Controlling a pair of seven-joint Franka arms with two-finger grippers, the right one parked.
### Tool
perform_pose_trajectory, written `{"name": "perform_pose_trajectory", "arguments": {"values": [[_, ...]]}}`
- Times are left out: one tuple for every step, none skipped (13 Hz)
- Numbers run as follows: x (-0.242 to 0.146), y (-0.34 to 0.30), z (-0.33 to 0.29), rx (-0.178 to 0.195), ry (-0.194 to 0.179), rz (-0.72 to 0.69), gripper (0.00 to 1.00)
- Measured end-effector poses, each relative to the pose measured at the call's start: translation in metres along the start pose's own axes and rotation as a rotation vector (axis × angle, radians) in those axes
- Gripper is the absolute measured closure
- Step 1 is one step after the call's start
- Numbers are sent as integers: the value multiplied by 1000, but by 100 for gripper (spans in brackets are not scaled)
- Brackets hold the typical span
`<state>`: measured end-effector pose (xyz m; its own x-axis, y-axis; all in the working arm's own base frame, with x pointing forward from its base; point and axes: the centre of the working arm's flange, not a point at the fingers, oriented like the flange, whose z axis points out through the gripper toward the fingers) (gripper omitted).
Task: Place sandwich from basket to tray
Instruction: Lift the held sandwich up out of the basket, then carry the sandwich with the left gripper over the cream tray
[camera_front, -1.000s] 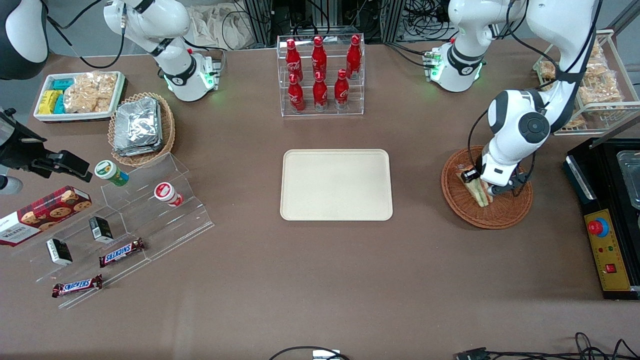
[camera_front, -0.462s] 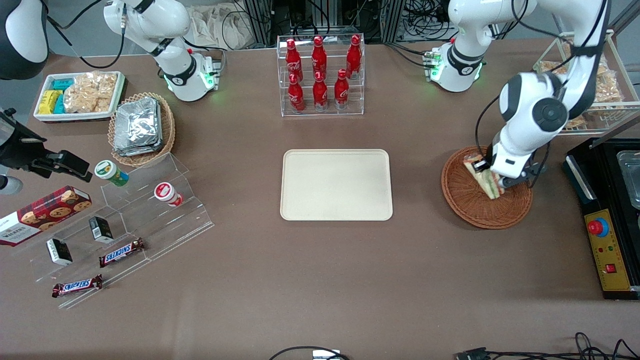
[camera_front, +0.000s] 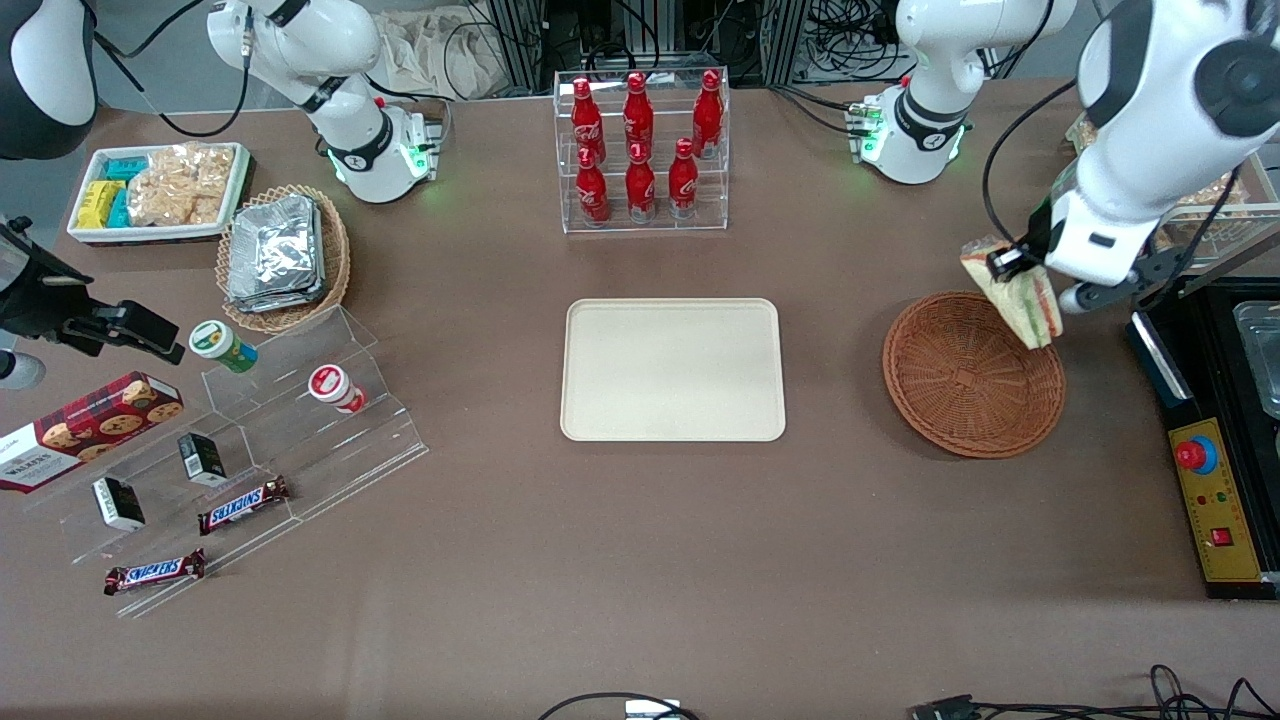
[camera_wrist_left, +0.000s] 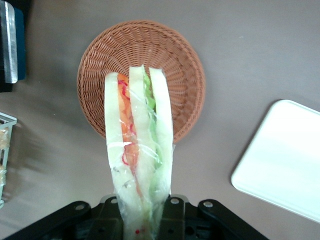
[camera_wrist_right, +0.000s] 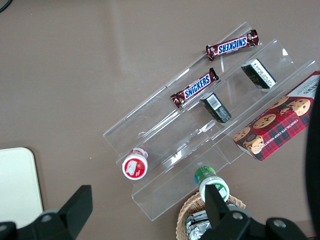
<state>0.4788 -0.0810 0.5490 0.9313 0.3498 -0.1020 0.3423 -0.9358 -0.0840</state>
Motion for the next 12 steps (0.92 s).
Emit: {"name": "perform_pose_trajectory", "arguments": {"values": [[-5,8,-21,-5,9,19,79],[-12,20,-35,-7,13,43,79],[-22,35,-43,-8,13,75,79],[-32,52,-47,-7,15,112,79],[-44,72,-49,-3,19,155,79],[-59,95,-47,5,21,199,79],[-77,119,-44,15,21,242,79],[-96,145,-39,25,19,279,79],[-112,168,-32,30,16,308,79],[-123,186,-25,27,14,330,79],[-128,199,-18,17,12,348,79],[-128,208,-12,6,8,360,79]]}}
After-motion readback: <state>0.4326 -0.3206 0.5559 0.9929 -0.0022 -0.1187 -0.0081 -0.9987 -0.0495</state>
